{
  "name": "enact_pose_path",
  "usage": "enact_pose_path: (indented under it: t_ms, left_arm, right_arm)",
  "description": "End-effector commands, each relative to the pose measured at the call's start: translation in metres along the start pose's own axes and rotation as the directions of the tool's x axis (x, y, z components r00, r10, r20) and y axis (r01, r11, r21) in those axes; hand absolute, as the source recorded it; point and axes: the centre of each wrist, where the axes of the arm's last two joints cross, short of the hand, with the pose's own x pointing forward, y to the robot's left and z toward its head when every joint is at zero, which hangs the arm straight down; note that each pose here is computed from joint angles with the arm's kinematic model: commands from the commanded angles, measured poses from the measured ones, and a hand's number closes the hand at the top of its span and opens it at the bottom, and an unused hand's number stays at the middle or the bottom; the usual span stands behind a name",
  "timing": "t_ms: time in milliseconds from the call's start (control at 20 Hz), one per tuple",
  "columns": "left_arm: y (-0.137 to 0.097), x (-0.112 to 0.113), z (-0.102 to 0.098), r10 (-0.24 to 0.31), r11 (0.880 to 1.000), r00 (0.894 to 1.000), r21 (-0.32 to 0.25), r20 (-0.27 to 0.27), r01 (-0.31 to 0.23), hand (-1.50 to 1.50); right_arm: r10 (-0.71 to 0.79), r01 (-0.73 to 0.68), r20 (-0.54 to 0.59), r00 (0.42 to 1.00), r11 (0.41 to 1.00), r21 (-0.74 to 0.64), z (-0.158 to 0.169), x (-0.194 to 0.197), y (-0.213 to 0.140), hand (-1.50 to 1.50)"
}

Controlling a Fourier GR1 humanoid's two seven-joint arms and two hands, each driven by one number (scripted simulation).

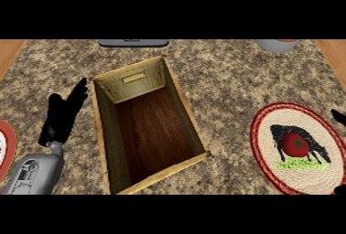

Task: Pick the tomato from the placemat and place it in the basket

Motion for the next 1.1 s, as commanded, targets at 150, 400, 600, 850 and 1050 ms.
enact_pose_path:
  t_ms: [150, 400, 600, 850, 1050]
  left_arm:
    - [0.006, 0.005, 0.003, 0.010, 1.000, 1.000, 0.002, 0.005, -0.010, 0.00]
    - [-0.008, 0.002, 0.012, -0.010, 1.000, 1.000, 0.017, 0.017, 0.010, 0.00]
    - [-0.008, -0.004, -0.001, -0.012, 1.000, 1.000, 0.008, 0.014, 0.012, 0.00]
    - [0.023, -0.011, 0.008, -0.008, 1.000, 1.000, -0.002, -0.001, 0.008, 0.00]
    - [-0.011, 0.002, 0.008, 0.003, 1.000, 1.000, 0.014, -0.011, -0.003, 0.00]
  right_arm:
    - [-0.013, 0.013, 0.024, 1.000, 1.000, 0.025, 0.007, -0.006, 0.028, -1.50]
    - [-0.028, 0.028, 0.022, 0.999, 1.000, 0.007, -0.030, 0.005, 0.036, -1.50]
    - [-0.004, 0.004, 0.000, 1.000, 0.999, 0.038, -0.043, -0.003, 0.021, -1.50]
    - [-0.008, 0.011, -0.035, 0.999, 0.998, 0.068, -0.035, -0.010, 0.038, -1.50]
    - [-0.011, 0.012, -0.033, 0.999, 0.998, 0.060, -0.038, -0.011, 0.059, -1.50]
